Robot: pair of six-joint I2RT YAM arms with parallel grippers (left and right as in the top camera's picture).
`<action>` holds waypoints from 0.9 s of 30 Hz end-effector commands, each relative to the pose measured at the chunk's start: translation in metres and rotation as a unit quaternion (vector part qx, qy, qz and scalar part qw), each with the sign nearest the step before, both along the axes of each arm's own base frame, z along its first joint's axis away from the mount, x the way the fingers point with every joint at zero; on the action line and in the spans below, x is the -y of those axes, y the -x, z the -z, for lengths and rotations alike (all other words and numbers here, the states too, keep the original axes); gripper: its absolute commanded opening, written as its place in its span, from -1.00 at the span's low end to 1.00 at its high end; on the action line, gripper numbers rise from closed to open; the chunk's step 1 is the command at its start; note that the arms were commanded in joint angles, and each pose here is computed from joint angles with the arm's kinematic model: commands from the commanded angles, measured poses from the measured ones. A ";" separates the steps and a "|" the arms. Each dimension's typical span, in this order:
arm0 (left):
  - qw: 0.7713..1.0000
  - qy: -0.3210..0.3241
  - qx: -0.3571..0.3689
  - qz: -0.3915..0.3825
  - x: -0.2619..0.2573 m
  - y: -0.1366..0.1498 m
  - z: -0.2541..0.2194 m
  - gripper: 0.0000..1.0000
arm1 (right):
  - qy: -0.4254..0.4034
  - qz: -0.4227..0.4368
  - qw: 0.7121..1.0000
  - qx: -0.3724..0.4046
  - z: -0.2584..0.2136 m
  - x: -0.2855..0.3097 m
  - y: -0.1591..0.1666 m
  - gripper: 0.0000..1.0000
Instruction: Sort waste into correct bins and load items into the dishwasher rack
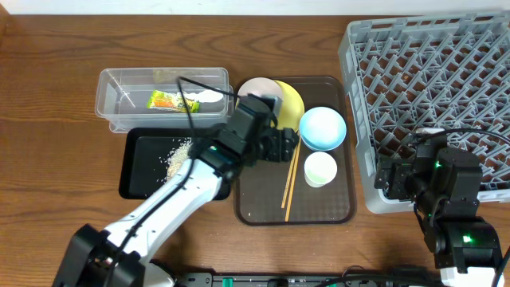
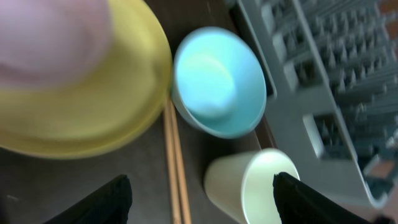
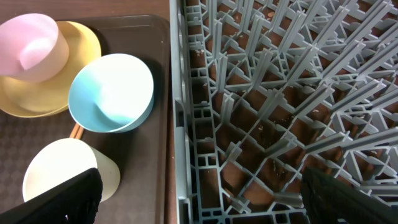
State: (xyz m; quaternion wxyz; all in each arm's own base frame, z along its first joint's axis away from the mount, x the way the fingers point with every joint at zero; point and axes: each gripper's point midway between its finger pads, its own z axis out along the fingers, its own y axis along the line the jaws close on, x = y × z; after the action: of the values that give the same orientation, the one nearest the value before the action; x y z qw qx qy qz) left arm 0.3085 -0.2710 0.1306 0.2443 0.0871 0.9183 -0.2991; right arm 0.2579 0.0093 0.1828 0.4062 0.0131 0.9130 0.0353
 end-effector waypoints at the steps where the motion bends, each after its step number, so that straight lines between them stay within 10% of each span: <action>1: 0.999 -0.003 -0.043 0.022 0.017 0.023 0.024 0.49 | -0.007 0.010 1.000 0.009 -0.008 0.003 -0.002 0.99; 9: 0.994 -0.049 -0.085 0.055 0.037 0.045 0.076 0.16 | -0.007 0.010 1.000 0.007 -0.007 0.003 -0.001 0.98; 17: 0.994 -0.049 -0.095 0.035 0.024 0.034 0.079 -0.88 | -0.015 0.016 1.000 0.010 -0.009 0.003 -0.003 0.99; 27: 0.971 0.167 -0.168 -0.028 -0.013 -0.005 -0.004 -0.88 | -0.071 -0.042 0.996 0.019 -0.013 -0.025 -0.005 0.98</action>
State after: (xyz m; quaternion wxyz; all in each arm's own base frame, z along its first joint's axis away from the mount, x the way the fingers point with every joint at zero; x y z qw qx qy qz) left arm 0.3158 -0.2605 0.1159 0.1598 0.0110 0.9119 -0.3778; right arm 0.2607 0.0167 0.1868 0.4134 0.0160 0.9084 0.0610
